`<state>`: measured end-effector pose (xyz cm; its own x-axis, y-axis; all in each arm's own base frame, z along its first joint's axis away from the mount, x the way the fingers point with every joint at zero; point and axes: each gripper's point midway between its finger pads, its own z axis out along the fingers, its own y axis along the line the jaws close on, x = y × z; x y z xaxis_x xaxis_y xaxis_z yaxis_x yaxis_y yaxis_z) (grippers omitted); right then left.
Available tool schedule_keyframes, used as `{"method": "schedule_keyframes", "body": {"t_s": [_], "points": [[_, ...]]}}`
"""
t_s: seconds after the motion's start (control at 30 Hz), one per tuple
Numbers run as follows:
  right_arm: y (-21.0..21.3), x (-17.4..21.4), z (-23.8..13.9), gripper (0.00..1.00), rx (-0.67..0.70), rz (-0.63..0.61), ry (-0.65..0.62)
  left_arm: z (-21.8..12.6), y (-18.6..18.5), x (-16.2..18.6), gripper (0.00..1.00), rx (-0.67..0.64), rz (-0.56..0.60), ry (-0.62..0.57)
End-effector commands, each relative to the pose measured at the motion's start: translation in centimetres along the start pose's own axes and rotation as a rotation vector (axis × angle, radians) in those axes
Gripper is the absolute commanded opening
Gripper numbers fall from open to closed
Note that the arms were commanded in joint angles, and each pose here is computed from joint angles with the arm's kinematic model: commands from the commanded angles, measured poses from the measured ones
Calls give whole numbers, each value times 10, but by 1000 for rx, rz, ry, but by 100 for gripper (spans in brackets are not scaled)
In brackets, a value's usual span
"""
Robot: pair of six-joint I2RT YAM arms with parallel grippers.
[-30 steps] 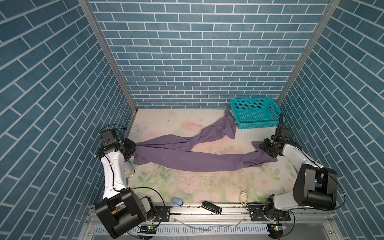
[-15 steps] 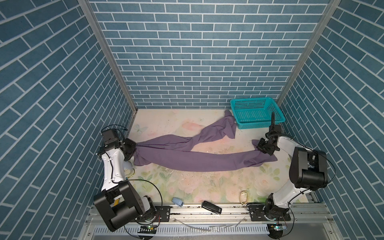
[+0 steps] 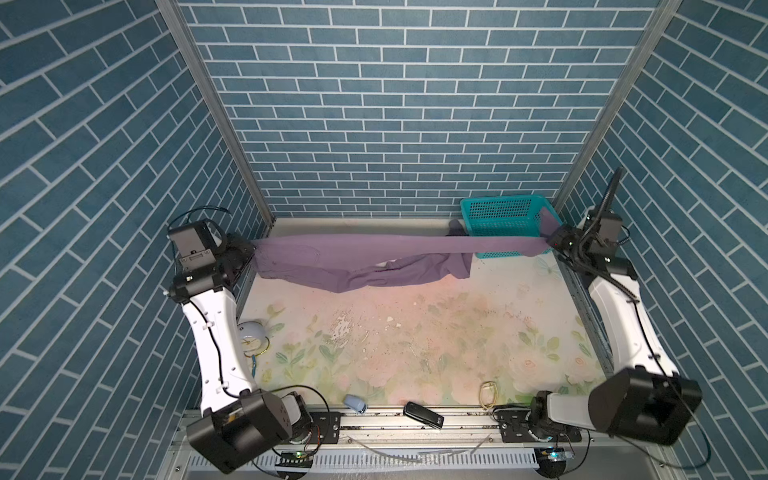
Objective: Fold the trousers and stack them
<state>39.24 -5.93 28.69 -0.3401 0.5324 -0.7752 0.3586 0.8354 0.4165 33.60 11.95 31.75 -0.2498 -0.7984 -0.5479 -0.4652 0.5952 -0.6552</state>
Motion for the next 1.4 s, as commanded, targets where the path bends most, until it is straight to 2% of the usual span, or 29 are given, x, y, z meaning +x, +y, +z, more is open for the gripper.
{"method": "schedule_keyframes", "body": {"t_s": [0.0, 0.13, 0.27, 0.4, 0.5, 0.7, 0.73, 0.77, 0.83, 0.87, 0.9, 1.0, 1.2, 1.37], "points": [[-77, 58, 13, 0, 237, 75, 37, 21, 54, 24, 0, -143, -46, 19], [-119, 127, 14, 0, 313, 140, 142, 37, 100, 77, 0, -237, -114, 151], [-147, 168, 8, 0, 370, 175, 196, 29, 126, 104, 0, -301, -121, 207], [-160, 173, 3, 0, 416, 134, 233, 11, 131, 119, 0, -315, -117, 223], [-165, 172, -3, 0, 443, 110, 245, 0, 139, 137, 0, -348, -111, 278], [-181, 197, -17, 0, 483, 142, 275, -5, 163, 176, 0, -399, -170, 398], [-183, 198, -20, 0, 492, 146, 280, -6, 165, 181, 3, -402, -184, 415], [-183, 200, -23, 2, 490, 151, 285, -7, 167, 188, 8, -398, -210, 434], [-182, 203, -27, 30, 480, 164, 290, -8, 165, 198, 28, -360, -263, 459], [-182, 203, -29, 41, 479, 177, 287, -9, 162, 201, 32, -339, -286, 466], [-181, 204, -32, 49, 478, 186, 287, -11, 160, 203, 33, -325, -304, 468], [-177, 199, -35, 61, 458, 188, 267, -18, 156, 209, 34, -306, -321, 482], [-164, 161, -36, 65, 431, 75, 246, -40, 144, 198, 29, -308, -227, 468], [-146, 152, -17, 63, 352, 62, 300, -49, 138, 190, 23, -311, -193, 432]]}}
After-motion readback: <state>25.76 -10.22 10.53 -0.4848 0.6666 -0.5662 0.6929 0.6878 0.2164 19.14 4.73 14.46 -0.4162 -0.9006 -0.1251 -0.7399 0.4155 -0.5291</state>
